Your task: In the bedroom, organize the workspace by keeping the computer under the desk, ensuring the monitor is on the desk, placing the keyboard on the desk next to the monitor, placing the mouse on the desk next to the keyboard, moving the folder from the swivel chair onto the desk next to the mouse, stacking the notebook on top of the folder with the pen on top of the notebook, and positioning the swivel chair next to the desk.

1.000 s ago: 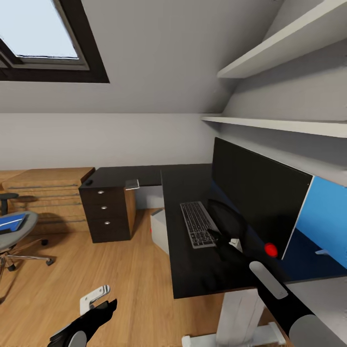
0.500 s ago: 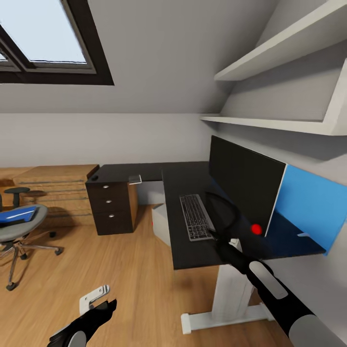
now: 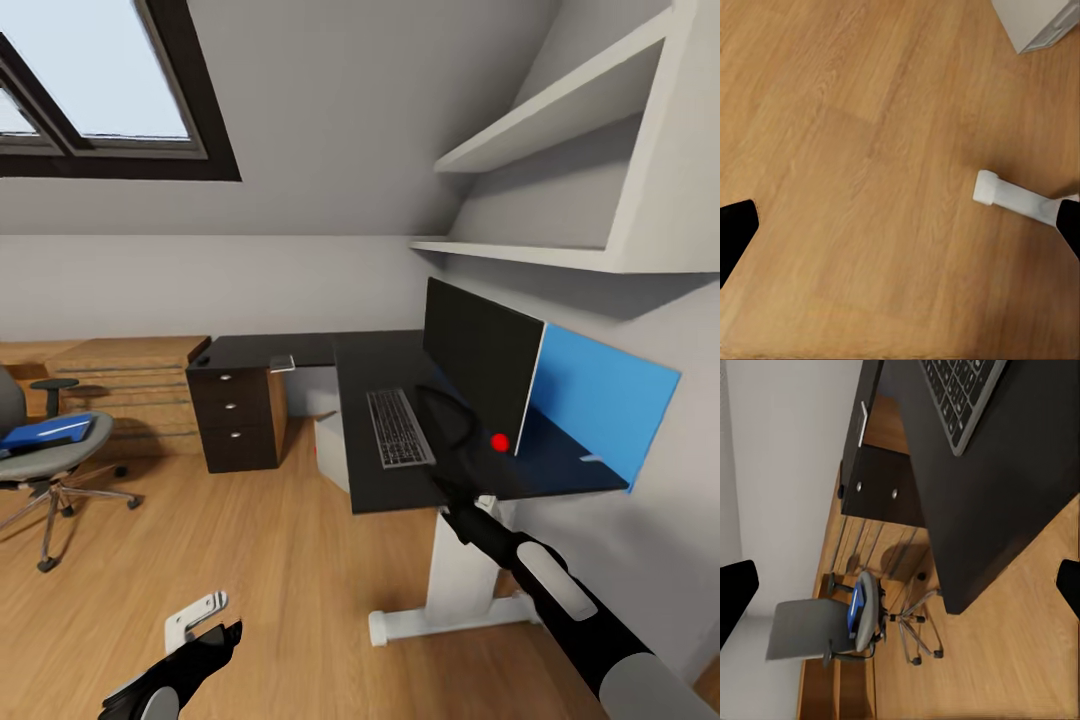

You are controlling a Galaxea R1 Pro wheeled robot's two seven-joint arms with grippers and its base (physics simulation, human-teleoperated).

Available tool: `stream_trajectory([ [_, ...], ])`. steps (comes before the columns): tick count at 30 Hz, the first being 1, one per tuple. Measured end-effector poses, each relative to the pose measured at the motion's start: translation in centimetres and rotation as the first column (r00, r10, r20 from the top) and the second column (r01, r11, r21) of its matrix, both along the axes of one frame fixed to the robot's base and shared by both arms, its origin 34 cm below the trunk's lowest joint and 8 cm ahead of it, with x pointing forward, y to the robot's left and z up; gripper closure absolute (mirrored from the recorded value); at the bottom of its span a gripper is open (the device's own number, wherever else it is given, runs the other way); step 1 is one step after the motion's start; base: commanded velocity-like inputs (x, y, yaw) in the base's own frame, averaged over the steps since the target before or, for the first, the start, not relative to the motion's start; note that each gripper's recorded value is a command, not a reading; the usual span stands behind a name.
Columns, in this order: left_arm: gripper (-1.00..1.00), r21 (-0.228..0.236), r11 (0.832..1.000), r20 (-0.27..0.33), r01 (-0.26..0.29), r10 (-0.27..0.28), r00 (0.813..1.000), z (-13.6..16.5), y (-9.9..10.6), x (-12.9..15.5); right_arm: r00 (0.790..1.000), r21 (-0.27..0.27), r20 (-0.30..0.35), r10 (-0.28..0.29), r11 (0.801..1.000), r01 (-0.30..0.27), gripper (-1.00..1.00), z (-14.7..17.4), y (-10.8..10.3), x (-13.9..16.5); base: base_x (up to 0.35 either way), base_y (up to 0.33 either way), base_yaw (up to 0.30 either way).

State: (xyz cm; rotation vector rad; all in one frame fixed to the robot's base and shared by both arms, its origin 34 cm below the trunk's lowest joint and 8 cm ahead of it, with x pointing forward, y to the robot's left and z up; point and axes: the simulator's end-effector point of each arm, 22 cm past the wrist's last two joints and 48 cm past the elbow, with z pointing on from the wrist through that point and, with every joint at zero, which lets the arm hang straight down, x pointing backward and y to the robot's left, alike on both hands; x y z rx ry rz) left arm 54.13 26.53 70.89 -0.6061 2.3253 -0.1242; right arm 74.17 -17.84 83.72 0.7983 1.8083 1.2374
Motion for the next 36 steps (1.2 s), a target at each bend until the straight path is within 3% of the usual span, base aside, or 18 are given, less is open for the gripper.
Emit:
stream_trajectory([
  [6, -1.0, -0.002, 1.0, -0.001, -0.003, 0.003, 1.0, 0.0, 0.1, 0.0, 1.0, -0.003, -0.003, -0.003, 1.0, 0.003, -1.0, -0.1, 0.0, 0.0, -0.285, -0.127, 0.0],
  [9, -1.0, 0.001, 1.0, -0.026, -0.001, 0.001, 1.0, -1.0, 0.0, -0.5, 0.999, -0.017, -0.007, -0.038, 0.999, 0.038, -1.0, -0.4, -0.2, 0.3, -0.136, -0.085, 0.0],
  [12, -1.0, 0.006, 1.0, -0.071, 0.005, -0.004, 0.997, -2.8, -0.2, -1.4, 0.999, -0.117, -0.029, -0.038, 0.992, 0.034, -1.0, -2.1, 0.8, -0.1, -0.041, -0.026, 0.0],
  [14, -1.0, 0.015, 1.0, -0.107, 0.008, -0.006, 0.994, -4.2, -0.1, -2.2, 0.999, -0.218, -0.044, -0.003, 0.976, -0.006, -1.0, -3.7, 2.3, -0.9, -0.018, -0.011, 0.0],
  [15, -1.0, 0.024, 1.0, -0.14, 0.011, -0.008, 0.99, -5.5, 0.1, -3.0, 0.999, -0.285, -0.051, 0.019, 0.958, -0.033, -1.0, -4.7, 3.3, -1.4, -0.011, -0.007, 0.0],
  [18, -1.0, 0.047, 0.999, -0.203, 0.012, -0.002, 0.979, -8.1, 0.5, -4.7, 0.997, -0.385, -0.074, 0.03, 0.921, -0.056, -1.0, -6.6, 4.6, -2.2, -0.007, -0.004, 0.0],
  [20, -1.0, 0.088, 0.996, -0.245, 0.005, 0.017, 0.969, -10.6, 1.4, -6.3, 0.994, -0.488, -0.107, 0.026, 0.87, -0.075, -1.0, -9.0, 6.0, -3.3, -0.003, -0.002, 0.0],
  [21, -1.0, 0.124, 0.992, -0.251, -0.001, 0.033, 0.967, -11.5, 2.2, -7.0, 0.991, -0.556, -0.129, 0.026, 0.826, -0.094, -1.0, -10.3, 7.0, -4.2, -0.002, -0.001, 0.0],
  [22, -1.0, 0.145, 0.989, -0.25, -0.004, 0.041, 0.967, -11.8, 2.6, -7.3, 0.99, -0.593, -0.139, 0.027, 0.799, -0.105, -1.0, -10.9, 7.5, -4.6, -0.001, -0.001, 0.0],
  [23, -1.0, 0.185, 0.983, -0.245, -0.008, 0.054, 0.968, -12.5, 3.4, -7.8, 0.987, -0.657, -0.16, 0.025, 0.743, -0.126, -1.0, -12.3, 8.1, -5.6, 0.0, 0.0, 0.0],
  [25, -1.0, 0.226, 0.974, -0.24, -0.007, 0.062, 0.969, -13.0, 4.1, -8.4, 0.983, -0.717, -0.18, 0.022, 0.682, -0.146, -1.0, -13.5, 8.4, -6.7, 0.0, 0.0, 0.0],
  [26, -1.0, 0.259, 0.966, -0.237, -0.002, 0.065, 0.969, -13.7, 4.5, -9.1, 0.98, -0.764, -0.198, 0.015, 0.624, -0.165, -1.0, -14.9, 8.3, -7.9, 0.0, 0.0, 0.0],
  [27, -1.0, 0.274, 0.962, -0.235, 0.002, 0.065, 0.97, -13.9, 4.7, -9.4, 0.978, -0.786, -0.207, 0.012, 0.594, -0.173, -1.0, -15.5, 8.1, -8.6, 0.0, 0.0, 0.0],
  [28, -1.0, 0.306, 0.952, -0.233, 0.01, 0.064, 0.97, -14.7, 5.1, -10.3, 0.975, -0.832, -0.224, -0.006, 0.522, -0.188, -1.0, -17.4, 7.2, -10.1, 0.0, 0.0, 0.0],
  [29, -1.0, 0.315, 0.949, -0.234, 0.014, 0.063, 0.97, -14.9, 5.1, -10.7, 0.974, -0.846, -0.227, -0.014, 0.499, -0.19, -1.0, -17.8, 6.7, -10.5, 0.0, 0.0, 0.0],
  [32, -1.0, 0.343, 0.939, -0.25, 0.024, 0.066, 0.966, -16.3, 5.5, -12.9, 0.965, -0.894, -0.246, -0.085, 0.405, -0.192, -1.0, -20.9, 2.7, -12.7, 0.0, 0.0, 0.0],
  [36, -1.0, 0.355, 0.934, -0.277, 0.042, 0.062, 0.959, -17.4, 5.6, -15.3, 0.962, -0.915, -0.241, -0.129, 0.361, -0.18, -1.0, -22.4, -0.2, -14.3, 0.0, 0.0, 0.0],
])
